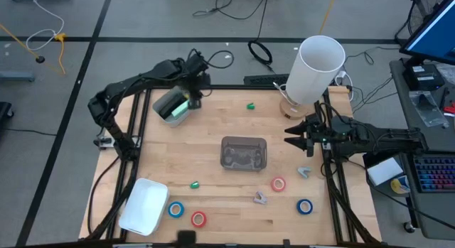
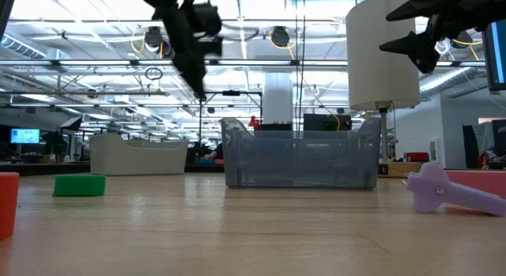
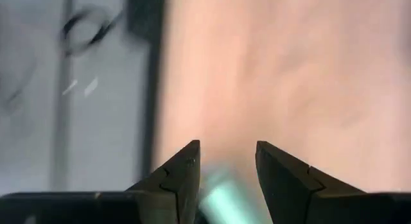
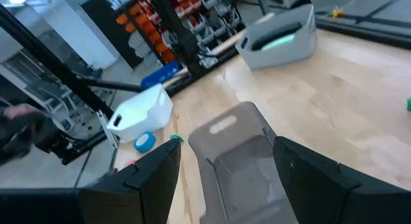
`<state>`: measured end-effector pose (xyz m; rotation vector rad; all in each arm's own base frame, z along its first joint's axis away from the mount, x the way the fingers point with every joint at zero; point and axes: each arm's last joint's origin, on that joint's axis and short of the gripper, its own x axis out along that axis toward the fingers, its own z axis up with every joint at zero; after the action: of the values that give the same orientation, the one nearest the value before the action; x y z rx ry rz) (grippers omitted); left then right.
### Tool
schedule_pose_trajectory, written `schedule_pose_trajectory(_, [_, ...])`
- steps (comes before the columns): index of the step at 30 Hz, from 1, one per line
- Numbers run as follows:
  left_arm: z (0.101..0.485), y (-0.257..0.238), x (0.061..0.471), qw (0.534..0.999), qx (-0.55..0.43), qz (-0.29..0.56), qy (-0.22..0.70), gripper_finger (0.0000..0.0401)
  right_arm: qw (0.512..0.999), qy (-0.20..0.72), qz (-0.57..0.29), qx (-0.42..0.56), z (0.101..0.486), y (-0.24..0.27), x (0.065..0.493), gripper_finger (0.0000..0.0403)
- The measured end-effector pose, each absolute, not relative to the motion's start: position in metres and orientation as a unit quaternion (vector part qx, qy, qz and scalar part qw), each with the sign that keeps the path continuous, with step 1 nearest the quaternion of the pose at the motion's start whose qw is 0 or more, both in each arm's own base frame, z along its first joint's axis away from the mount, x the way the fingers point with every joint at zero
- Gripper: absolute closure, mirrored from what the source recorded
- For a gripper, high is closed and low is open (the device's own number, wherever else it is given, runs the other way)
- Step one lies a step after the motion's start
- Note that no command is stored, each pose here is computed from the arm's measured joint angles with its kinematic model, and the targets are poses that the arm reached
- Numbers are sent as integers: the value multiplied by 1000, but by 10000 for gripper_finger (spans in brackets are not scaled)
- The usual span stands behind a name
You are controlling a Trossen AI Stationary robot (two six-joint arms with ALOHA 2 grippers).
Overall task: Pick and place Stapler, Stapler remover, tape
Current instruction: Put the top green stapler into the gray bin
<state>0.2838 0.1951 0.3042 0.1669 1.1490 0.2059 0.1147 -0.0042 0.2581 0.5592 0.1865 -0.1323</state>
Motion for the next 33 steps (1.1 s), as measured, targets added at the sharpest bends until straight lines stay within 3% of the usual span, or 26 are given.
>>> schedule_pose_trajectory(6, [321,181,315,908,78,62,408,249,960,45,-52,273,267,-4,117,161])
schedule_pose_trajectory(15, [314,175,376,946,187,61,256,249,960,41,-50,274,268,-4,117,161])
schedule_pose_trajectory(20, [270,181,401,943,171,50,282,249,959,41,-51,277,268,-4,117,161])
schedule_pose_trajectory(25, [250,184,407,943,119,59,306,249,958,39,-50,280,269,-4,117,161])
schedule_pose_trajectory(33, [288,177,371,933,37,103,343,249,937,-4,-111,332,272,-8,126,161])
